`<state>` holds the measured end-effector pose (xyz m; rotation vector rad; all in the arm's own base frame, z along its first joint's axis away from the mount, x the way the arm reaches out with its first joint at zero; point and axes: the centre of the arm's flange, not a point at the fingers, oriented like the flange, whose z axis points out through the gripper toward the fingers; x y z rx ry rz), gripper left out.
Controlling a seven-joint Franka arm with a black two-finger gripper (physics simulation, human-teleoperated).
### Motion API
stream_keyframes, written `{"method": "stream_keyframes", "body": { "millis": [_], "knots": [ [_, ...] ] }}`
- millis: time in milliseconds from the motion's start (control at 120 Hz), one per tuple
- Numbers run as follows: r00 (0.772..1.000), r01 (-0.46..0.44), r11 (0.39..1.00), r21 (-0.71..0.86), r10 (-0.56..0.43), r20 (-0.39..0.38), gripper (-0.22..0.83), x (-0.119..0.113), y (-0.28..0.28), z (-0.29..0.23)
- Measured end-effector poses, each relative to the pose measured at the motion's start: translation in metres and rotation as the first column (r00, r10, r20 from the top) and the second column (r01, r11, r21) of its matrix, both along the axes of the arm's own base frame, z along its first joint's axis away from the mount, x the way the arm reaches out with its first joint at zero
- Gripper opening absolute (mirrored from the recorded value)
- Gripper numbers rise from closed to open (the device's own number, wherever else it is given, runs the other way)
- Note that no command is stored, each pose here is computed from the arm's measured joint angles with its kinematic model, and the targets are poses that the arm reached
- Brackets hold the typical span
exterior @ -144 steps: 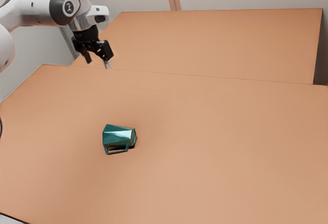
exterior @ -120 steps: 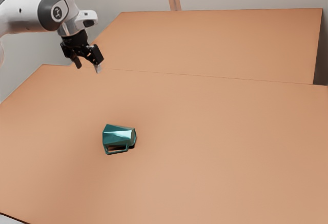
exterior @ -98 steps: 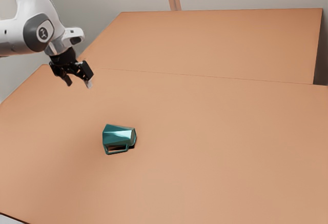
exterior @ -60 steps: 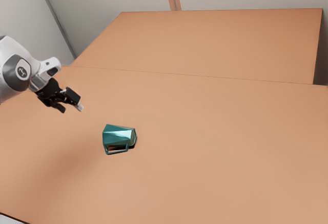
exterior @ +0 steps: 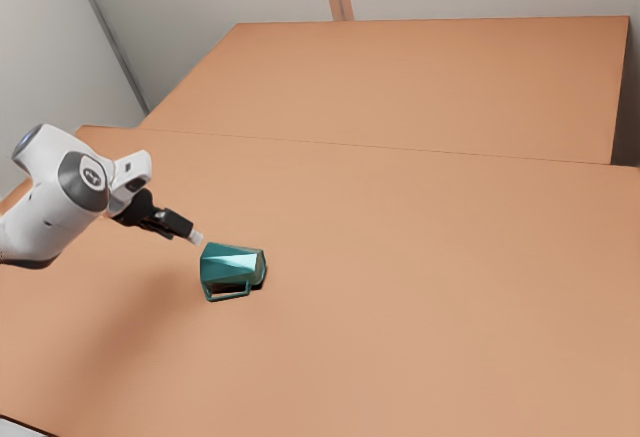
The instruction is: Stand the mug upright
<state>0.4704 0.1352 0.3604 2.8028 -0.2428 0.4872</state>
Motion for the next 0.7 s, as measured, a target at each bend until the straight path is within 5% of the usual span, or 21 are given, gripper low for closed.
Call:
{"method": "stream_keyframes", "body": {
  "millis": [233,700],
  "knots": [
    [0.999,-0.009,0.998,-0.065,0.013,0.053,0.62,-0.001,-0.012,-0.027],
    [0.989,0.112,0.990,-0.085,-0.102,0.109,0.61,-0.008,-0.041,-0.061]
  ]
}}
